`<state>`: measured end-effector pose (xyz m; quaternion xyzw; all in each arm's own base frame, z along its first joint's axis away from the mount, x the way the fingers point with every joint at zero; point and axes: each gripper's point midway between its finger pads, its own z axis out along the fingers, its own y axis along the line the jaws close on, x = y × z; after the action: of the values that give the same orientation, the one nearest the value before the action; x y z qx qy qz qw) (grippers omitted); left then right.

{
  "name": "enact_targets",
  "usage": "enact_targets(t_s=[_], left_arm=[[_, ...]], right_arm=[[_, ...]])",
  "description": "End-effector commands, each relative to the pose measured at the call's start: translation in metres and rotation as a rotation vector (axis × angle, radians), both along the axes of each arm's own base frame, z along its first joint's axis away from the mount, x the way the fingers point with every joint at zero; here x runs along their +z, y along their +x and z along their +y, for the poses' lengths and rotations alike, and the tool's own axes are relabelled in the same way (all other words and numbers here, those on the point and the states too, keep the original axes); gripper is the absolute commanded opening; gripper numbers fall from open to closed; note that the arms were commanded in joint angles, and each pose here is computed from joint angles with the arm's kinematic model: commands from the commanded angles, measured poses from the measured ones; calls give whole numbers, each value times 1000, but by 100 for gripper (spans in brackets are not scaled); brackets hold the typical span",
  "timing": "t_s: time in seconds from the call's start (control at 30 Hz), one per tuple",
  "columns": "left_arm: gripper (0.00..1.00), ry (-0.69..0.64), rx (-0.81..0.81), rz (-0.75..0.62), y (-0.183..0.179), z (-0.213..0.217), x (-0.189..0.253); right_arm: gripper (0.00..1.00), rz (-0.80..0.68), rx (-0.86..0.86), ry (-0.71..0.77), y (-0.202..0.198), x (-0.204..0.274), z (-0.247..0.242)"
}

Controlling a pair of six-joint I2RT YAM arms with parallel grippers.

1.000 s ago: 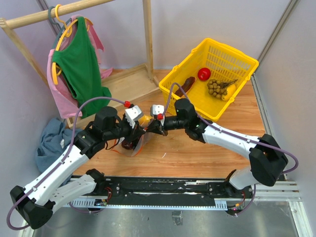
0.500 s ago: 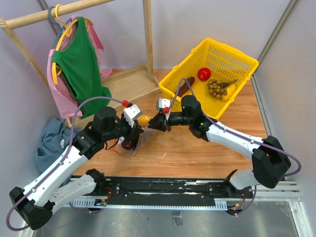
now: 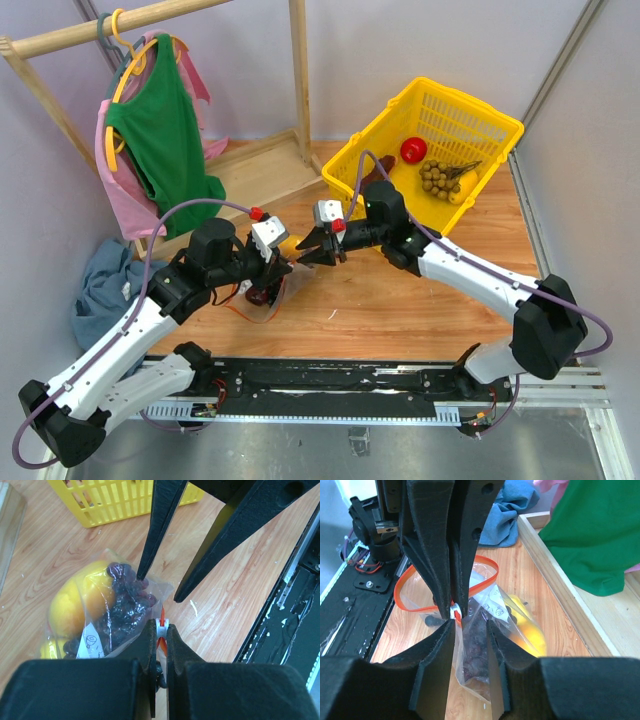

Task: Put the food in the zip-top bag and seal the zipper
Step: Zip the zipper food storage bag at the center of the board.

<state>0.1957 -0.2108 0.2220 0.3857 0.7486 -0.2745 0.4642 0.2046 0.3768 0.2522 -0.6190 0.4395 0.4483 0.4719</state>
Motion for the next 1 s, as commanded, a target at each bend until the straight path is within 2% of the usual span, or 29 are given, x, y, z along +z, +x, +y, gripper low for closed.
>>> enact_targets(t_s=[0.0, 0.13, 0.4, 0.5, 0.57, 0.67, 0.77, 0.97], left_arm=[[0, -25, -38, -38, -2, -5, 7], [0, -25, -39, -39, -3, -5, 8], [0, -26, -44, -34, -3, -6, 7], [0, -28, -48, -33, -4, -6, 7], [0, -31, -50, -31, -4, -7, 8], [0, -45, -61, -33, -6, -9, 14], [0, -75, -86, -40, -9, -13, 28], [0, -141, -148, -88, -19, -22, 77]], right_arm=[[31, -22, 76, -22, -10, -3, 6], [31, -4, 100, -55, -12, -12, 8], [41, 32, 155, -120, -17, -37, 20], [41, 36, 166, -125, -17, -44, 28], [35, 32, 167, -117, -17, -45, 33], [15, 27, 153, -108, -16, -39, 36], [3, 4, 131, -86, -17, -24, 31], [1, 10, 13, -36, -22, 13, 12]])
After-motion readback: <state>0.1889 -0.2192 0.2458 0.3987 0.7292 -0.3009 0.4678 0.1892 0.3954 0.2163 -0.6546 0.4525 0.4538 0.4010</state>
